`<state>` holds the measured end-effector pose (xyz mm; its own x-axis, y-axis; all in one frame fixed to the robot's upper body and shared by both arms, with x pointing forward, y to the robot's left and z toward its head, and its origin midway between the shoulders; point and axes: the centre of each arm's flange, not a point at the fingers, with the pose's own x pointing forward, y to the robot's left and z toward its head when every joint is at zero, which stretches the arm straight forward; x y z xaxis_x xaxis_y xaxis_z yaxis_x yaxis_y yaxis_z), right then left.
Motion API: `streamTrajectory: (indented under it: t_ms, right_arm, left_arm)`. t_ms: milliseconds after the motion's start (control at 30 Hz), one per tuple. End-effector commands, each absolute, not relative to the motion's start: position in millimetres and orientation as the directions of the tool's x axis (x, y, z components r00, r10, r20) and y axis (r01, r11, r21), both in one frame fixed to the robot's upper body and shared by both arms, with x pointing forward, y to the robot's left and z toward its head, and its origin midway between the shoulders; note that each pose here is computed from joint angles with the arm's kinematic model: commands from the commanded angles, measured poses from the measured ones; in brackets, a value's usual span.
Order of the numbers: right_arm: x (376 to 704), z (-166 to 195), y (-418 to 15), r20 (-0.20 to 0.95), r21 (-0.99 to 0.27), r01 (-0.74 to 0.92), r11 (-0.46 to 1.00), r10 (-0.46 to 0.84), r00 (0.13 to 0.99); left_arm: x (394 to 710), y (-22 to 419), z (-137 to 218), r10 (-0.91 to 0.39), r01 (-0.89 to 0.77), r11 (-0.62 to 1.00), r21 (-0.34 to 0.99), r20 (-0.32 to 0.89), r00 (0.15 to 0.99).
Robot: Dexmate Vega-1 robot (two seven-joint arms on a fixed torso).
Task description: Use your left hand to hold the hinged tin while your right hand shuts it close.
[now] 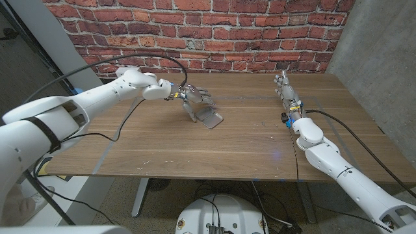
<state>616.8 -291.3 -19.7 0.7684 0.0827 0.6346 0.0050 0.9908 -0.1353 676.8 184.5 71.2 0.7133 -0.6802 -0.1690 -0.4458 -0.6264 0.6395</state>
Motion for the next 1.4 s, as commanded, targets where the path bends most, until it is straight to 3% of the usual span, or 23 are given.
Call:
streamTrajectory:
  t_ms: [33,1400]
  right_arm:
    - [616.2,-20.2,-291.4,0.635,-0.145,0.005,0.989,0.089,0.767]
    - [616.2,-22.1,-297.6,0.637,-0.118,0.002,0.993,0.074,0.767]
  left_arm:
    - [684.4,183.8,67.5,-0.666,-0.409,-0.631,0.659,-0.189,0.722]
    - [686.4,170.5,59.6,-0.674,-0.400,-0.634,0.662,-0.218,0.706]
